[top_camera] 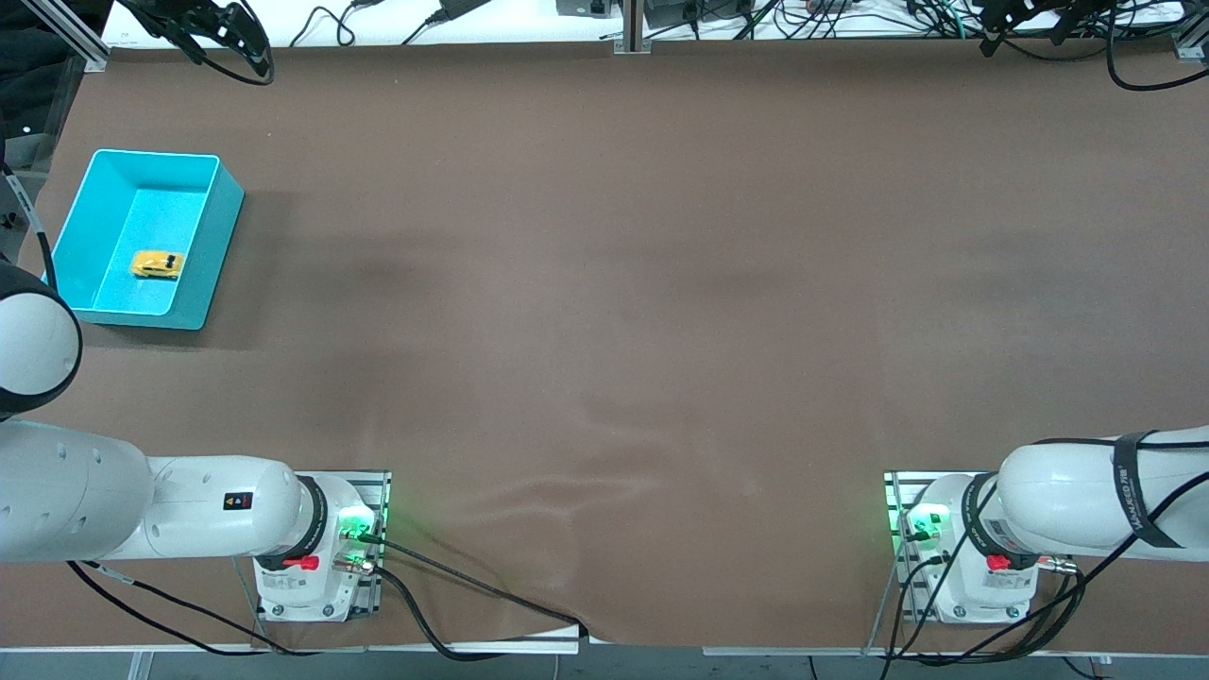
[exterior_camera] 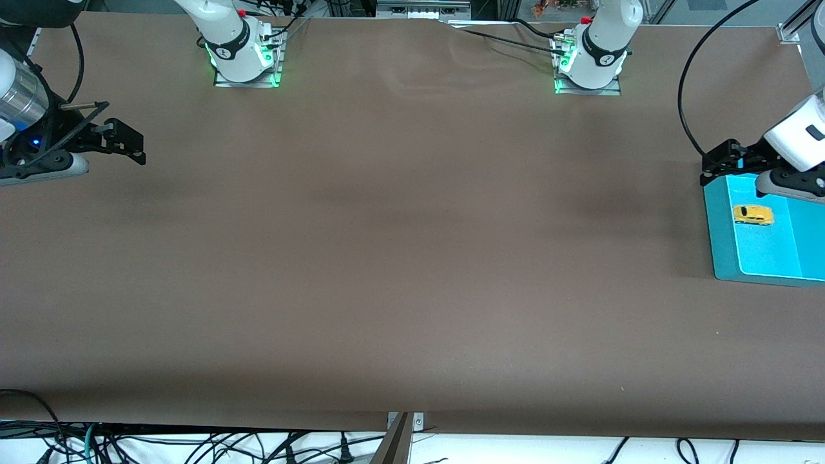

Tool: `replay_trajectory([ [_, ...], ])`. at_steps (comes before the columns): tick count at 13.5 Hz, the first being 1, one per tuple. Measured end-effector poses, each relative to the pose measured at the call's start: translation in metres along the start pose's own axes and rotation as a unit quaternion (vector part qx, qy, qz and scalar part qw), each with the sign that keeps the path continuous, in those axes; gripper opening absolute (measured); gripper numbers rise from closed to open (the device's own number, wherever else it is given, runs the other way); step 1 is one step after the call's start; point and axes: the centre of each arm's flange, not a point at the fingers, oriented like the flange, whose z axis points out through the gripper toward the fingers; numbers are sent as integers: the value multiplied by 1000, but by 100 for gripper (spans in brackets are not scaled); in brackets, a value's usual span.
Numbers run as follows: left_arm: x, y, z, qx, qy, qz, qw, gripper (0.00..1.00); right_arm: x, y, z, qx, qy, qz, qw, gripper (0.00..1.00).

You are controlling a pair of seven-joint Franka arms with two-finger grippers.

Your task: Wind and store yellow beetle car

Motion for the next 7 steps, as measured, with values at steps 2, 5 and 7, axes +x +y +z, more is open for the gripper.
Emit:
replay_trajectory([
  [2, 2, 7, 0, -1, 0, 2, 1000, 100, 0, 0, 0, -1, 0, 0, 1000, 100],
  [5, 4, 15, -2, -1, 2, -7, 1000, 100, 0, 1, -2, -1, 2, -2, 1000, 100],
  [7, 4, 16, -3, -1, 2, -19, 1000, 100, 0, 1, -3, -1, 3, -10, 1000, 100],
])
